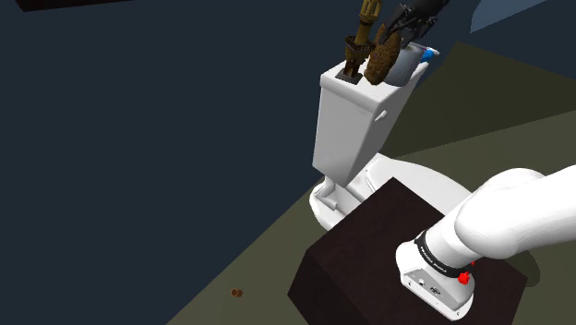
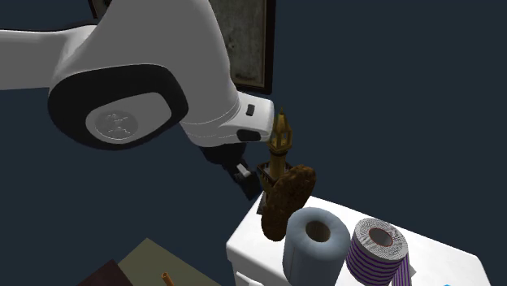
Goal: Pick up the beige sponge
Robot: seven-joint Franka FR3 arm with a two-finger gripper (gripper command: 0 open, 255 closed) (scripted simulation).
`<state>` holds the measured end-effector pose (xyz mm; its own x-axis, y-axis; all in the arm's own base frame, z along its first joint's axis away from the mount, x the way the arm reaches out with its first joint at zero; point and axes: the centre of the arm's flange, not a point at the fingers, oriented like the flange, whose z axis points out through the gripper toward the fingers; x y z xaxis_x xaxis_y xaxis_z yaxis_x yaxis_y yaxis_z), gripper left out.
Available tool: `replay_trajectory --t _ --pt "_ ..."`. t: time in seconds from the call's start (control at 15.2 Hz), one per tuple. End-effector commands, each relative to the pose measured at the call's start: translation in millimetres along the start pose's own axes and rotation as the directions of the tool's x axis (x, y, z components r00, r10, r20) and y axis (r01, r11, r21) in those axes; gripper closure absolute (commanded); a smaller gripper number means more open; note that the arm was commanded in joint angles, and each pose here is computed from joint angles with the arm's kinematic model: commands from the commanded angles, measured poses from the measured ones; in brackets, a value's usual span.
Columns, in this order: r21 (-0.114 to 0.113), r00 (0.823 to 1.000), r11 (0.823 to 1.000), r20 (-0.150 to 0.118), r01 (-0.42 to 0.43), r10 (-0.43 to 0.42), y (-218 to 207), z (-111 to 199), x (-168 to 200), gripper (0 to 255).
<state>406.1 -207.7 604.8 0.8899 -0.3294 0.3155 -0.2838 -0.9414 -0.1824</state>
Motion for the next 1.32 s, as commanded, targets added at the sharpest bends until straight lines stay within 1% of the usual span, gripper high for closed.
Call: replay_trajectory --t 0.0,0.4,0.86,1.06,1.12,1.25 --pt "0.0 0.999 1.0 -0.033 -0.011 0.011 17.4 -3.0 14.4 0" --pt "0.007 0.991 0.999 -0.125 -0.046 0.046 71.1 -14.6 56.2 0" --pt "0.007 0.991 0.999 -0.125 -0.046 0.046 77.9 19.8 44.5 0" --pt "0.007 0.991 0.999 -0.125 -0.046 0.046 78.4 22.7 43.5 0" --pt "0.007 0.991 0.999 -0.125 -0.046 0.046 78.5 22.6 43.5 255" --pt "0.007 0.991 0.999 -0.125 -0.046 0.046 77.9 22.6 43.3 255"
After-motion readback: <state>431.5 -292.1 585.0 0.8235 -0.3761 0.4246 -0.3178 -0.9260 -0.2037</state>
